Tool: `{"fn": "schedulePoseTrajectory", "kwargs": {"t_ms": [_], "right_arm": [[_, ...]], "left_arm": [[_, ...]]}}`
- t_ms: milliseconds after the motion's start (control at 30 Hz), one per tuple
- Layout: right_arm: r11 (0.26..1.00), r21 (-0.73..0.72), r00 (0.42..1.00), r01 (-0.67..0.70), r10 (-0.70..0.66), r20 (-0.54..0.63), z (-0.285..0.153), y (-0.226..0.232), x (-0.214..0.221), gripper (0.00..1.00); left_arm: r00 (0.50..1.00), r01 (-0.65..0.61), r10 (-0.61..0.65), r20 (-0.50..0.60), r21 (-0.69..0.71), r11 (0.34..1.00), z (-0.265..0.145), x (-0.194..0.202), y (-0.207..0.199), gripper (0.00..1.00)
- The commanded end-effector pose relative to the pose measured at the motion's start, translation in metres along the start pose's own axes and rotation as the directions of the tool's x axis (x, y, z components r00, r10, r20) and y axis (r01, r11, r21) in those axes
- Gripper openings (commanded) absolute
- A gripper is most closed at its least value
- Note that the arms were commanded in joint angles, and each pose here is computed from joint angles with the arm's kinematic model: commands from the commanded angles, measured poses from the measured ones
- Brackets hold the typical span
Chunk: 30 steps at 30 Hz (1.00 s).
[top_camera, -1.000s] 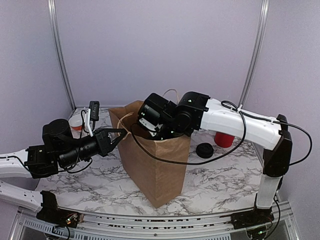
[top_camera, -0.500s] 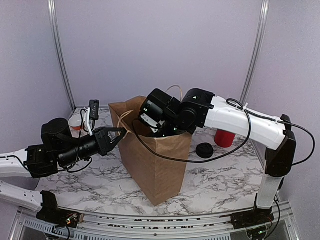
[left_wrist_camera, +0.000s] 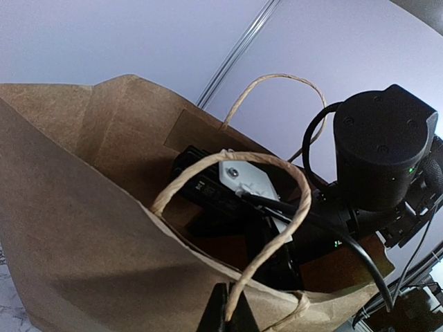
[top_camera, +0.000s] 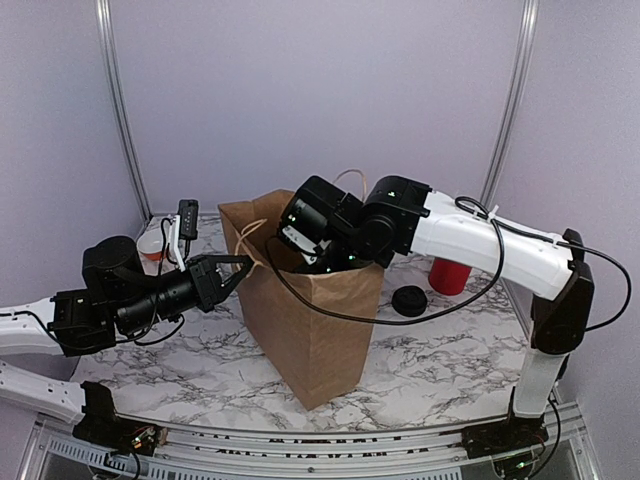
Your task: Pack the takeout coffee
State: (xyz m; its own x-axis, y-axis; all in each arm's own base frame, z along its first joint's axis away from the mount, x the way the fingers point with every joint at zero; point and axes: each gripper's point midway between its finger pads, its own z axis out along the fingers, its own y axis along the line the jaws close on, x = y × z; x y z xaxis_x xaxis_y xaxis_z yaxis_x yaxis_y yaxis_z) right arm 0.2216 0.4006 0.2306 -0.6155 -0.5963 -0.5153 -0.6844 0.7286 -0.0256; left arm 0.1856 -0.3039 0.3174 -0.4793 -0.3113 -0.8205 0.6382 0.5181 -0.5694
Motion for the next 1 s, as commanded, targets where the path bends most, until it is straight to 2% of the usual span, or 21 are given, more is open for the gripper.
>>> {"fn": "schedulePoseTrajectory", "kwargs": {"t_ms": [0,633,967], "right_arm": [[0.996,-0.076,0.984,-0.051,0.063,0.168,-0.051,0.006,-0.036,1.0],[0.99,-0.113,0.98,-0.086,0.104,0.168,-0.056,-0.002,-0.039,1.0],[1.0,0.001,0.998,-0.029,0.029,0.063,-0.002,0.007,-0.024,1.0]], "left_arm": [[1.0,-0.008,0.007,-0.021,-0.01,1.0,0.001,0.003,0.001,0.0],[0.999,-0.011,0.011,-0.032,-0.004,1.0,0.001,0.006,0.0,0.0],[0.998,-0.015,0.017,-0.053,0.038,0.999,0.009,0.004,-0.013,0.0]]}}
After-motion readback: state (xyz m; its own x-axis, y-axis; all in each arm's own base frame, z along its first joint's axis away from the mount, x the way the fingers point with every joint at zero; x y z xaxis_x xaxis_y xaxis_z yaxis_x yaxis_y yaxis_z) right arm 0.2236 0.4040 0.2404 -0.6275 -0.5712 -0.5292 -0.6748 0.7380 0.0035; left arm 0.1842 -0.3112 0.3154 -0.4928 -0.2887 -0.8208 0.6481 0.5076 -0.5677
